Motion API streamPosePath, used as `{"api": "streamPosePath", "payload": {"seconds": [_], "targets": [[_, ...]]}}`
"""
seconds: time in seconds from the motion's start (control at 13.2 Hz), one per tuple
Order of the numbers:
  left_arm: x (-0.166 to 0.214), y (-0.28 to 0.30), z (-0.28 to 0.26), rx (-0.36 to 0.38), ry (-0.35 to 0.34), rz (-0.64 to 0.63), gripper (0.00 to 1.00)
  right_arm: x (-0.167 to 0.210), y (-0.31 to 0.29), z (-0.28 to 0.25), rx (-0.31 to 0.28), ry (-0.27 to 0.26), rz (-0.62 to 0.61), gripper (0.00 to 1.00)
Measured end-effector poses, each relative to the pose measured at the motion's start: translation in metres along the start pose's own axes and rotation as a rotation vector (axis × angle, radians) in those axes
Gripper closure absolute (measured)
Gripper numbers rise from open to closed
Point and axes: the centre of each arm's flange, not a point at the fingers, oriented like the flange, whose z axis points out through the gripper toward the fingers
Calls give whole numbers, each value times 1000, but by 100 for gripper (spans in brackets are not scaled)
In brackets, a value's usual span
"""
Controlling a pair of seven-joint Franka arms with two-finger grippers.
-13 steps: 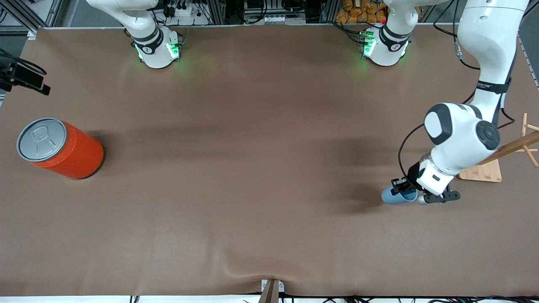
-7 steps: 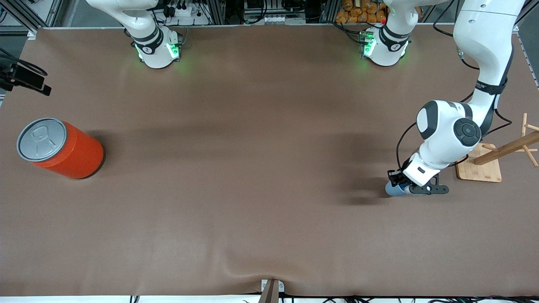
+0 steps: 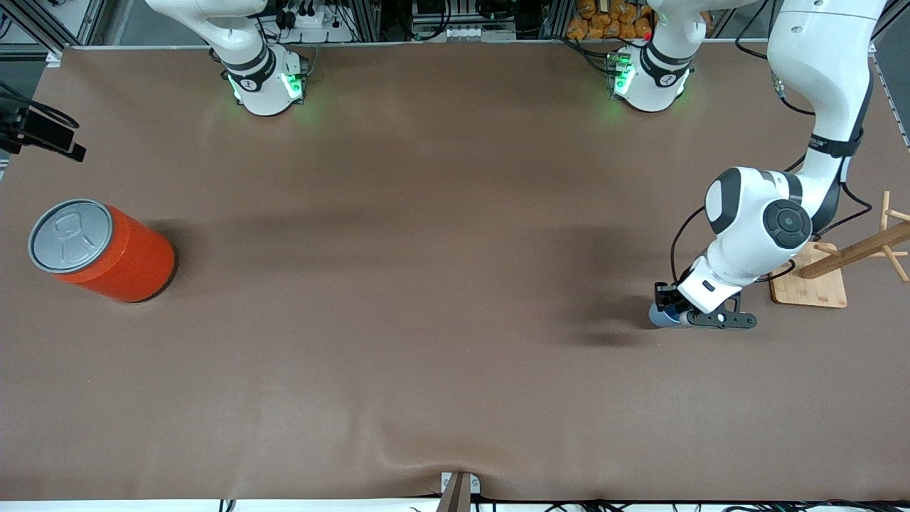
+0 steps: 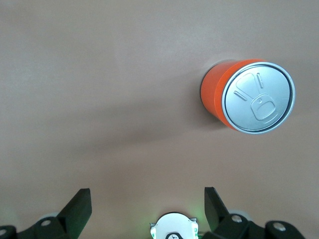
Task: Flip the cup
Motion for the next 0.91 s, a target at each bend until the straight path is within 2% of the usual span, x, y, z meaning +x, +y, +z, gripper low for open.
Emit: {"api": "streamPosePath", "payload": {"seconds": [0.15,0.3,0.38,0.61,0.91], "targets": [[19,2,-40,9,-43,1,26,0,0,0,0,0,1,0],[41,2,-102,18,-52,-3,3,0,2,0,1,1,5,0],[48,2,-134,21,-44,-5,0,0,3,0,2,1,7,0],[55,3,-210,30,-41,-9,0,0,6,-1,3,2,12,0],[30,9,-291,52,-28,-25,0,0,7,-1,3,3,14,0]]}}
